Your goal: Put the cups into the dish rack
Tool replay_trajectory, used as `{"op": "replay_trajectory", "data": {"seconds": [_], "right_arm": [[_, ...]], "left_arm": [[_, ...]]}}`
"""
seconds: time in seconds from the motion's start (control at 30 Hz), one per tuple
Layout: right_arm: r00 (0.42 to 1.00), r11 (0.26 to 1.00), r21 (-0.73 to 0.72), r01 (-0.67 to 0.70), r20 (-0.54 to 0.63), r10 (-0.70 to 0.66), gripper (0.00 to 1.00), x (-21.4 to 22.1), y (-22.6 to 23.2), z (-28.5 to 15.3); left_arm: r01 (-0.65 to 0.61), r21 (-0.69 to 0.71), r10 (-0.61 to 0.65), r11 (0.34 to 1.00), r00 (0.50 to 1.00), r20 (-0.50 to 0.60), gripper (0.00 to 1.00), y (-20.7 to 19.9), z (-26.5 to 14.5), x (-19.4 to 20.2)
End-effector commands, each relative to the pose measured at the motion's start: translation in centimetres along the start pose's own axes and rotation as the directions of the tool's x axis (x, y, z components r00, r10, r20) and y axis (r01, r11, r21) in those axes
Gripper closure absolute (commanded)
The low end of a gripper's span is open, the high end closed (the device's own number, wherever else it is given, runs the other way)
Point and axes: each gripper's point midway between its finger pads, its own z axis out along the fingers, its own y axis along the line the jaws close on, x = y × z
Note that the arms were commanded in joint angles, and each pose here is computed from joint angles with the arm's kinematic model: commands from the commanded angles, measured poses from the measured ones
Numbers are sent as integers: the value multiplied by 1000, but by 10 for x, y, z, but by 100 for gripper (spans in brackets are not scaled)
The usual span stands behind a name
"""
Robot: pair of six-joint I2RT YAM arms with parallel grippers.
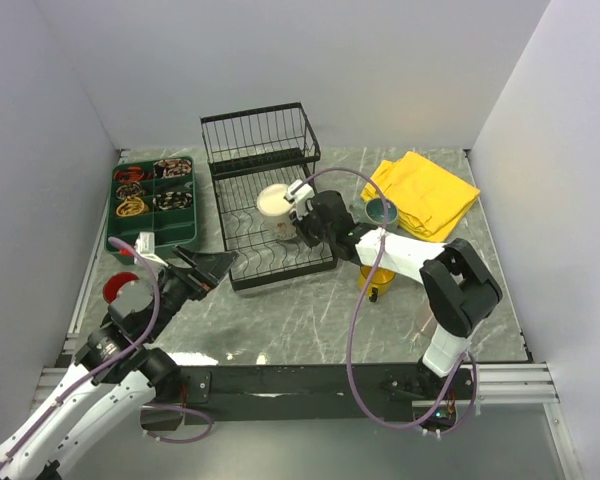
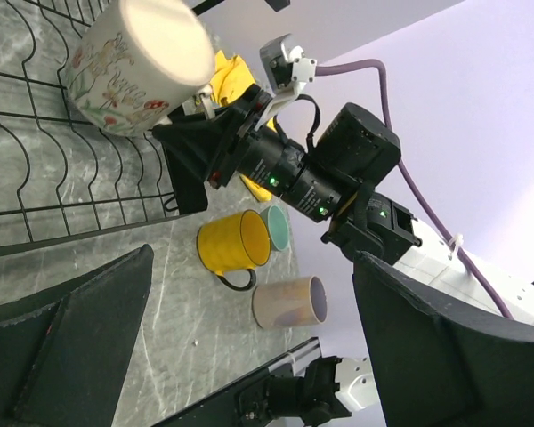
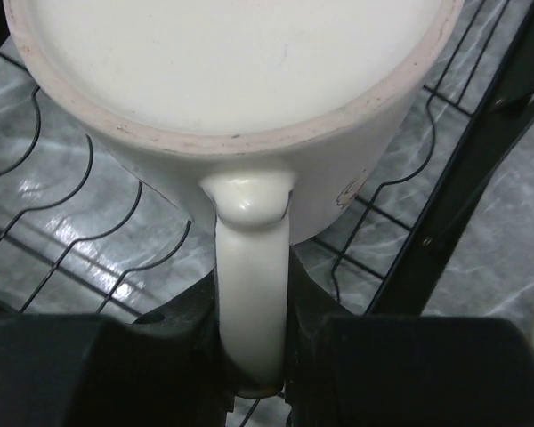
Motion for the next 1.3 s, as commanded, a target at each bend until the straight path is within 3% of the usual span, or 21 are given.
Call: {"op": "replay_trajectory", "data": {"seconds": [0.0,0.33,0.63,0.7,0.73,0.93,1.27], "right_arm": [[936,994,104,13,350,-49,100,-119,-25,-17],[943,981,191,-26,331,-40,100,-129,-49,15],[961,960,279,-35,275,-45,100,-107,-76,29],[964,959,281,-32,262,-45,96,-102,-79,31],[967,959,281,-31,253,-43,85,-98,-79,33],[977,958,288,-19,208,-43,62,-82,-82,40],[986,953,301,-18,165,-34,55,-70,-91,39]], "left_arm": [[12,-1,-12,1000,1000,26,1,1,-1,-5],[9,-17,-9,1000,1000,-4,1,4,6,3],[49,-24,-49,998,999,12,1,14,0,4],[52,-24,-52,998,999,12,1,15,0,4],[53,-25,-53,998,999,10,0,15,0,5],[40,-28,-40,999,999,5,0,14,0,4],[48,-20,-47,999,999,19,0,14,-7,1]]}}
